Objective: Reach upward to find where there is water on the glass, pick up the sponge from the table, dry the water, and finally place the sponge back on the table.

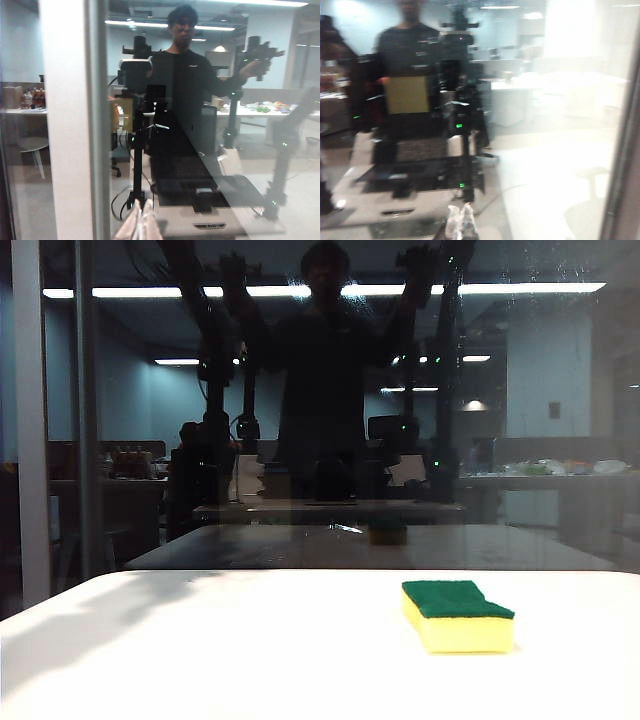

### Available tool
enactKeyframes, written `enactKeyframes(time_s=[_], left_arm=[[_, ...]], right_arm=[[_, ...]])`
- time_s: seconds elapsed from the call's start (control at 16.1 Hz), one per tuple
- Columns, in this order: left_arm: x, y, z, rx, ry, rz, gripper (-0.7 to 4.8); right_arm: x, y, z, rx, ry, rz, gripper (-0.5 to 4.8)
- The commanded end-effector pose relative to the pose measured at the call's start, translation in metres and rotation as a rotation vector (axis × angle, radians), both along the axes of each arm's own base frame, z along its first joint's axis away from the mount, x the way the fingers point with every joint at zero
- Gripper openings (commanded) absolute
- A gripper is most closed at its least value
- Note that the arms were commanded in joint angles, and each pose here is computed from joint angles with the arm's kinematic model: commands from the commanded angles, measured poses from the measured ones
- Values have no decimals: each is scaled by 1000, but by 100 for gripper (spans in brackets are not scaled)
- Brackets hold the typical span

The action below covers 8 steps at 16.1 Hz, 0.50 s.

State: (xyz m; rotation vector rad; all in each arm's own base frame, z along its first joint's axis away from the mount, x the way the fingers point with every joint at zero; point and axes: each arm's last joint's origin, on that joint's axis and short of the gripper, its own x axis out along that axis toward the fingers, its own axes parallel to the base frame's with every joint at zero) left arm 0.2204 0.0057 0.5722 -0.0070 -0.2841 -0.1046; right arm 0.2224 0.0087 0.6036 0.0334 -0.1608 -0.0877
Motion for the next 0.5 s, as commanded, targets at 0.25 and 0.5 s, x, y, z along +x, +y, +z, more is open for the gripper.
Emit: enactKeyframes(time_s=[0.25, 0.5], left_arm=[[-4, 0, 3, 4, -20, 4, -5], [-4, 0, 3, 4, -20, 4, -5]], right_arm=[[-5, 0, 4, -1, -24, -4, -2], [-5, 0, 3, -1, -22, -4, -1]])
